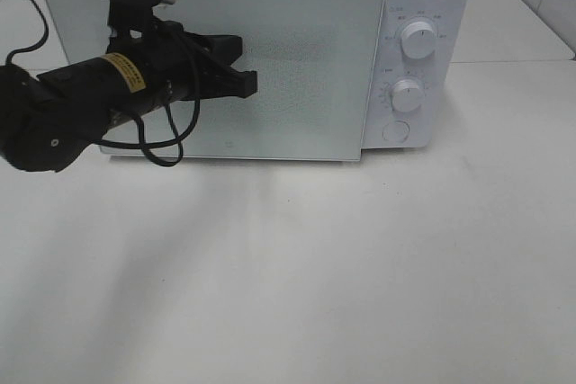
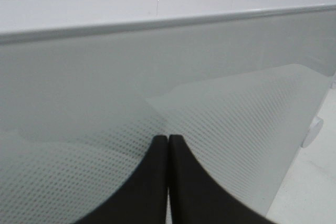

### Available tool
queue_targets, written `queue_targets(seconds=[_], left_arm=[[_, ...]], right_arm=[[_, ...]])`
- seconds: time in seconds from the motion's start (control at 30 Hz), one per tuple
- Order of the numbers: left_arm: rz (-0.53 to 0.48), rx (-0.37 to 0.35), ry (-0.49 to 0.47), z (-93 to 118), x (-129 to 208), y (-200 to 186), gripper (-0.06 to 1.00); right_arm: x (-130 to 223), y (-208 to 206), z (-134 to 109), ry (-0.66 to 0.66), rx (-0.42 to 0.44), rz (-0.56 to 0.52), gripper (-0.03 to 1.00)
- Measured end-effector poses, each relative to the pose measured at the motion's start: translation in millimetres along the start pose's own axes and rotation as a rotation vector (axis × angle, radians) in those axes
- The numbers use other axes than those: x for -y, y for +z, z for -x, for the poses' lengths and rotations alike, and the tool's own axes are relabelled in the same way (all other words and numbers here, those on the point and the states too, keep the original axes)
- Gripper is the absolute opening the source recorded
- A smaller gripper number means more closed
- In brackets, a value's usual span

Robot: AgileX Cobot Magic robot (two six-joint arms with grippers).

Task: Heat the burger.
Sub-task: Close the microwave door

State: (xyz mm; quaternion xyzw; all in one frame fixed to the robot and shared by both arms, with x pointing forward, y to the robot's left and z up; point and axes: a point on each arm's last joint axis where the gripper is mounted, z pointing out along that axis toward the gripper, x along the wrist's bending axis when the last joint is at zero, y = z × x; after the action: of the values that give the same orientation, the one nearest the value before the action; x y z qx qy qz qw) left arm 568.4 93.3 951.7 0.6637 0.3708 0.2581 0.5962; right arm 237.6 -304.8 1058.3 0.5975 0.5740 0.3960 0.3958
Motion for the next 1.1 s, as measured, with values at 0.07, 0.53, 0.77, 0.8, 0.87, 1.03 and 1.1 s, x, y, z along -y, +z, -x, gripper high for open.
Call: queue_targets(seconds=[0.07,0.53,0.77,0.8,0.87,1.03,1.1], left_arm=[[-0.009,0.012,0.01,3,0,6,0.0],[-0.006,0.102,0.089,20,-8,43,0.0],[-0.014,0.091,0.074,22,-9,52,0.0],[-0.017,0.091,0.073,23,-9,53,0.0],[-0.021,0.092,0.065,23,-9,53,0.0],[-0.02,0.104,0.056,28,-12,49,0.0],[-0.03,0.094,0.032,31,-14,36,0.0]], right_arm=[[0,0,0,0.0,0.0,0.0,0.73],[0,0,0,0.001,-0.001,0.0,0.73],[0,0,0,0.001,-0.001,0.0,0.73],[0,0,0,0.001,-0.001,0.0,0.73],[0,0,0,0.001,-0.001,0.0,0.73],[0,0,0,0.001,-0.001,0.0,0.73],[0,0,0,0.001,-0.001,0.0,0.73]])
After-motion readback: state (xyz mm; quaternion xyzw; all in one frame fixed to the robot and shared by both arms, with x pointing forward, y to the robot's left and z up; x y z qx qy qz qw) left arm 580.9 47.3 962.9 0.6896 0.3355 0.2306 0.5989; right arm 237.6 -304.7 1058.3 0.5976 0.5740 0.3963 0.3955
